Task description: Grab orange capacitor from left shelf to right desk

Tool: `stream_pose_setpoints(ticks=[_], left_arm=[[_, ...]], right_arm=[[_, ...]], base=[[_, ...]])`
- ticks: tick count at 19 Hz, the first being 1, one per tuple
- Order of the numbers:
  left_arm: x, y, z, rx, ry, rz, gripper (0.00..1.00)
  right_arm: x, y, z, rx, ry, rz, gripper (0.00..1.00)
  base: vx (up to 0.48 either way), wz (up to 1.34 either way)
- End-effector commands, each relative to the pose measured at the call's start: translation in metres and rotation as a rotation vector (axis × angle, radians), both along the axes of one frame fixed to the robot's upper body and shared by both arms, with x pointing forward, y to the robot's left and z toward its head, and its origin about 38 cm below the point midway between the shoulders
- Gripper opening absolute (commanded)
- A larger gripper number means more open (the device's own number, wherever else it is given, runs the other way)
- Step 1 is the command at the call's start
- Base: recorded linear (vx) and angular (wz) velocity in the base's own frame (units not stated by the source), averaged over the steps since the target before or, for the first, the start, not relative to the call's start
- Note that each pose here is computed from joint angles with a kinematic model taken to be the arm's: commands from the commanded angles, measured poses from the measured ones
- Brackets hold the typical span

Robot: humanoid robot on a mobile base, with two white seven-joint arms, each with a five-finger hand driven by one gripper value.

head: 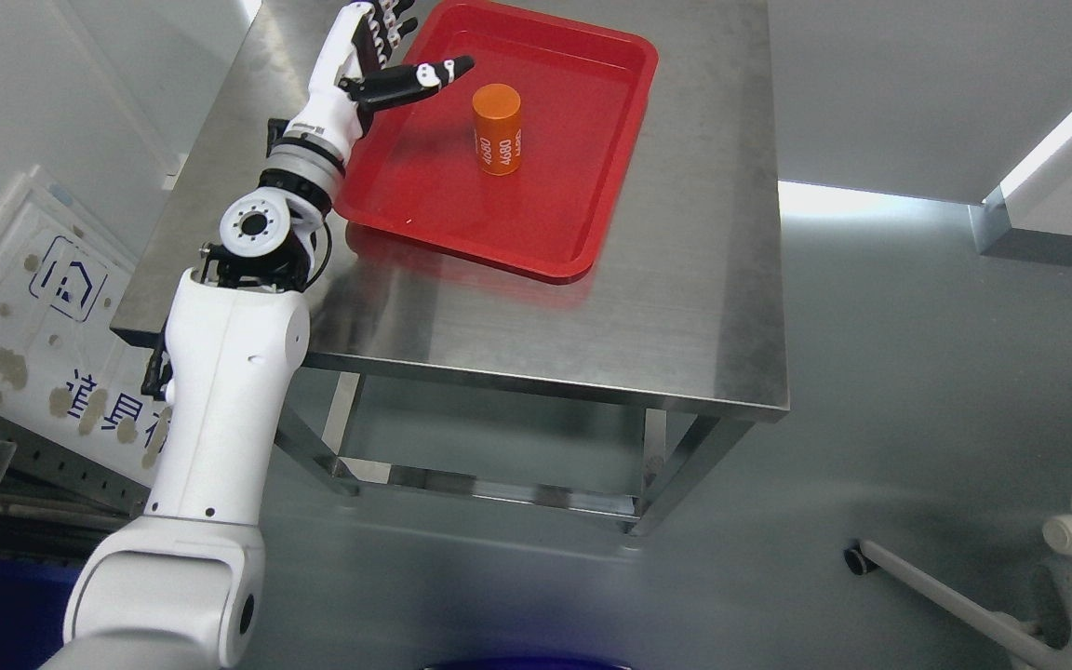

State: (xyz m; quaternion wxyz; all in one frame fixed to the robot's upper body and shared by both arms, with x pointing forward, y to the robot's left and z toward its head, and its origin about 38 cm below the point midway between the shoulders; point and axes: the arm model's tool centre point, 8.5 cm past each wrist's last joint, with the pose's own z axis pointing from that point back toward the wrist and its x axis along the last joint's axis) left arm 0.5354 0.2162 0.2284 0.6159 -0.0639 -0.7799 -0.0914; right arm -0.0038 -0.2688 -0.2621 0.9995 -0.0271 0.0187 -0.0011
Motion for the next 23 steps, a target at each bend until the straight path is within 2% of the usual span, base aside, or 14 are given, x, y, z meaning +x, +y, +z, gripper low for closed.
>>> stream_pose_setpoints(ticks=[1,6,10,14,23], left_arm=[[-0.071,0.108,0.002,-0.063,-0.098,0.234,1.0],[-0.088,0.094,0.033,-0.113,-0.211,0.251,1.0],[-0.092,0.089,0.021,-0.073,-0.185,0.256,1.0],[-0.098,0.075,-0.009,-0.031,-0.116,0.289,1.0],[-0.097,0.065,-0.011,-0.023,-0.114,0.266,1.0]], right_arm=[[0.003,-0.011,0.0,-0.018,-0.021,-0.008,1.0],[0.003,-0.011,0.0,-0.018,-0.021,-0.008,1.0],[0.003,-0.011,0.0,-0.018,-0.021,-0.008,1.0],[0.003,-0.011,0.0,-0.018,-0.021,-0.008,1.0],[0.003,-0.011,0.0,-0.018,-0.021,-0.008,1.0]], base=[[0.0,0.0],[0.0,0.0],[0.0,0.0],[0.0,0.0],[0.0,0.0]])
